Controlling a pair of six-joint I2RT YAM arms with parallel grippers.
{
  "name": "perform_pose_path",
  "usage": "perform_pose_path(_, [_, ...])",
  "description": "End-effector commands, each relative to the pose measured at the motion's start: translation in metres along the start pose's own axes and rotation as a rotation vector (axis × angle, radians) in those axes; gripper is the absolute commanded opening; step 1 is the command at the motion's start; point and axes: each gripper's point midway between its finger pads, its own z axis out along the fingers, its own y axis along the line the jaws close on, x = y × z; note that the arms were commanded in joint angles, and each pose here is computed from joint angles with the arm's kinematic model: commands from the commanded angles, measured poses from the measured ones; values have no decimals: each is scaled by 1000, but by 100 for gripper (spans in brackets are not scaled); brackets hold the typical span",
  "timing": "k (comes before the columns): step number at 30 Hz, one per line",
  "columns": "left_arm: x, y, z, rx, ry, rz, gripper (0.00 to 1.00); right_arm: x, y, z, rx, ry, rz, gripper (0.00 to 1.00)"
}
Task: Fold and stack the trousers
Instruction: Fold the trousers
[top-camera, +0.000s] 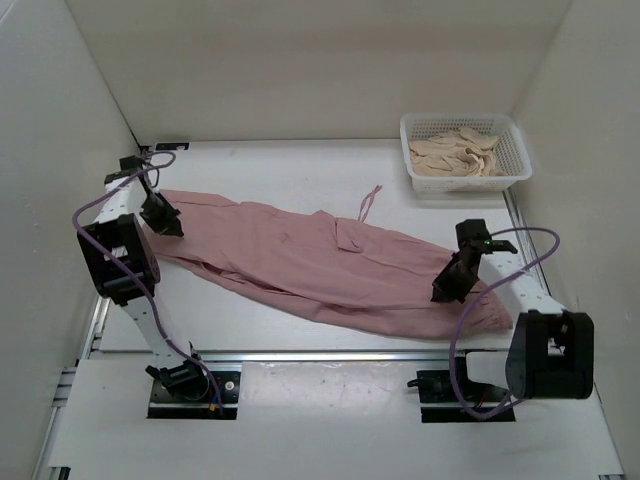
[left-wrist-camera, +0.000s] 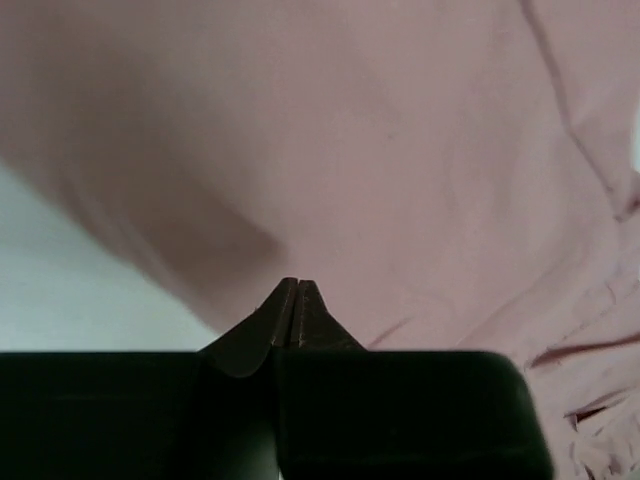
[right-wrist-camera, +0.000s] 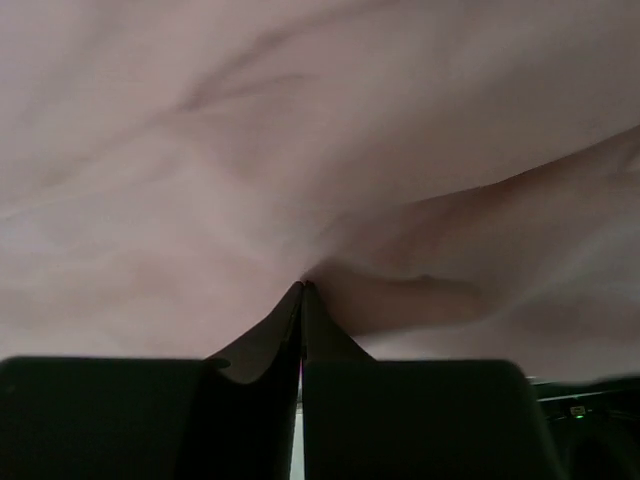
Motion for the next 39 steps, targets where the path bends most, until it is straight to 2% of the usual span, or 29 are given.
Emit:
perform_pose_path(1, [21,5,33,-6,92,-4,10,13,-3,28,17,63,117,0])
perform_pose_path(6, [17,3,37,-4,95,-4,12,15,-19,59,125,185,227,2])
perform_pose_path(10, [0,-11,38,40,75,0,13,-10,-18,66,190,134,228,4])
perform_pose_path(17, [-14,-42,55,125,124,4,16,-58,-34,65,322,60,240,4])
perform_pose_path(21, [-35,-62,45,141,80,43,31,-94,-34,63,337,17,251,4])
perform_pose_path(22, [-40,-58,41,110,60,44,42,-98,-36,65,353,18,234,4])
perform_pose_path(24, [-54,-56,28,71,12,48,47,-113,-19,57,319,-19,204,5])
perform_pose_path(27, [-73,-25,6,-11,-61,15,46,-128,7,32,271,-96,150,15])
perform_pose_path(28, [-73,-15,2,-30,-68,-11,45,-130,13,25,257,-108,130,27])
perform_pose_path(29, [-70,8,5,-75,-66,-42,45,-130,22,19,240,-120,109,34])
perform_pose_path(30, [-71,14,-8,-78,-98,-63,46,-131,29,8,218,-142,91,42])
perform_pose_path(31, [-68,23,-10,-93,-102,-73,53,-131,34,2,207,-151,72,51])
perform_pose_path(32, [-58,38,-6,-120,-81,-104,61,-131,44,-8,177,-178,54,52])
perform_pose_path(33, [-53,42,-14,-120,-87,-124,77,-128,46,-13,170,-181,45,59])
perform_pose_path(35, [-45,50,-15,-84,-82,-203,87,-122,54,-20,145,-181,12,65])
perform_pose_path(36, [-23,57,-5,-66,-22,-223,88,-121,57,-28,120,-192,3,65])
perform_pose_path(38, [-12,60,-11,-14,-21,-276,99,-115,61,-38,85,-201,-17,66])
perform_pose_path(39, [-2,63,-6,1,9,-291,100,-113,58,-40,83,-204,-17,66])
